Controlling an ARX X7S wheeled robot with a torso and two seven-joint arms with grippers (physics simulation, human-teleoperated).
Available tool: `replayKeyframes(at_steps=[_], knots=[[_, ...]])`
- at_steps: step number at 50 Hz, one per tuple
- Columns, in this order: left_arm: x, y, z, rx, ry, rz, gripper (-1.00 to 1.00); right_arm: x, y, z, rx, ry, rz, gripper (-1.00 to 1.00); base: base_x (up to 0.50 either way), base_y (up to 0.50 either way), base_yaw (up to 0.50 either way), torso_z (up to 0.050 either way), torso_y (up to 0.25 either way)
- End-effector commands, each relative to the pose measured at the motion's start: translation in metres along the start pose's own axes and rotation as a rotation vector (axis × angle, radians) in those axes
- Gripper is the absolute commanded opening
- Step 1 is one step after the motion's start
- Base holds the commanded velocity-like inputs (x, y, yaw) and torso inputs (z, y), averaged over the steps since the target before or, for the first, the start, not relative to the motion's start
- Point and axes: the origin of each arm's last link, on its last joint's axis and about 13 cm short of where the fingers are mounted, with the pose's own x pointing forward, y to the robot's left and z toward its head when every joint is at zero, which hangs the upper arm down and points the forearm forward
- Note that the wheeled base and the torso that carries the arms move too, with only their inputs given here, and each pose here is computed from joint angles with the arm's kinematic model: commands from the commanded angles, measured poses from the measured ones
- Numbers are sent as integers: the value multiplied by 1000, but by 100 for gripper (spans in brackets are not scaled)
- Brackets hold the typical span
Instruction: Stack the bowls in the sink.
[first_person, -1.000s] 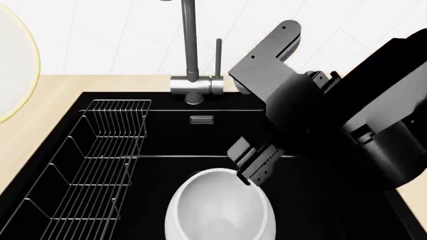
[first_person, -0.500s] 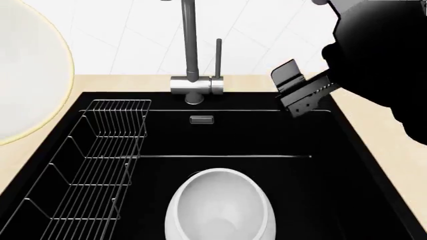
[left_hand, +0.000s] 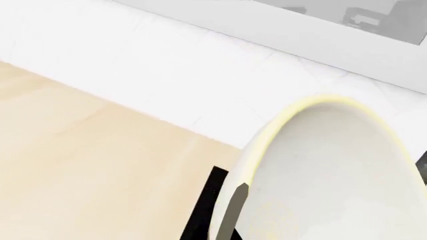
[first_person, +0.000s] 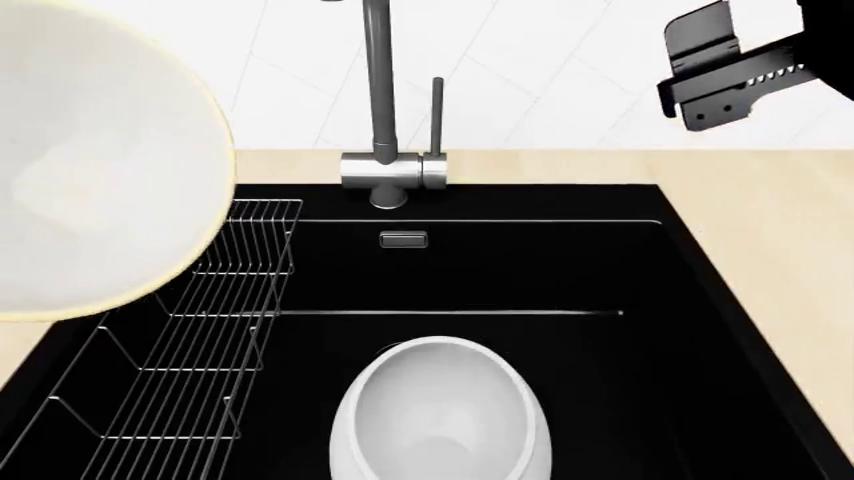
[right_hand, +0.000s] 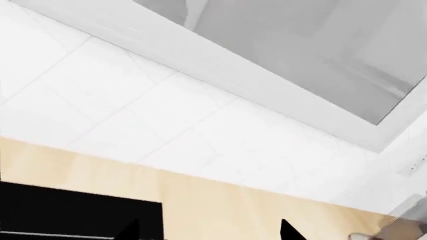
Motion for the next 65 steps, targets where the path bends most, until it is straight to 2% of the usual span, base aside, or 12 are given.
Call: replayKeyframes(at_steps=[1,14,25,26,27,28,29,31,32,33,51,65], knots=[[-5,-8,5,26,16,-65,-100,-1,-8,2,40,-35,-77,100,0,0,0,0,0],[-14,-9,3,68,79,-110,-100,-3,-9,-2,38,-38,-84,100,0,0,0,0,0],[-26,-14,3,43,137,-265,-100,-3,-10,-6,31,-26,-83,100,0,0,0,0,0],[-13,2,-5,-45,289,-208,-100,-3,-10,-6,31,-25,-83,100,0,0,0,0,10],[1,-4,-18,-59,270,-179,-100,-2,-10,-7,31,-24,-83,100,0,0,0,0,0],[4,-12,-18,-61,359,-181,-100,-2,-10,-7,29,-23,-83,100,0,0,0,0,0],[5,-21,-15,-25,365,-205,-100,-2,-10,-7,28,-22,-82,100,0,0,0,0,0],[4,-37,-7,63,345,-241,-100,-2,-10,-8,26,-20,-82,100,0,0,0,0,0],[-11,-39,13,48,201,-284,-100,-1,-10,-8,26,-19,-81,100,0,0,0,0,0],[-18,-39,21,39,140,-302,-100,-1,-9,-8,25,-18,-81,100,0,0,0,0,0],[-16,-47,22,21,145,-356,-100,4,-6,-13,16,-3,-77,100,0,0,0,0,0],[-14,-56,17,48,168,-381,-100,4,-6,-14,12,1,-76,100,0,0,0,0,1]])
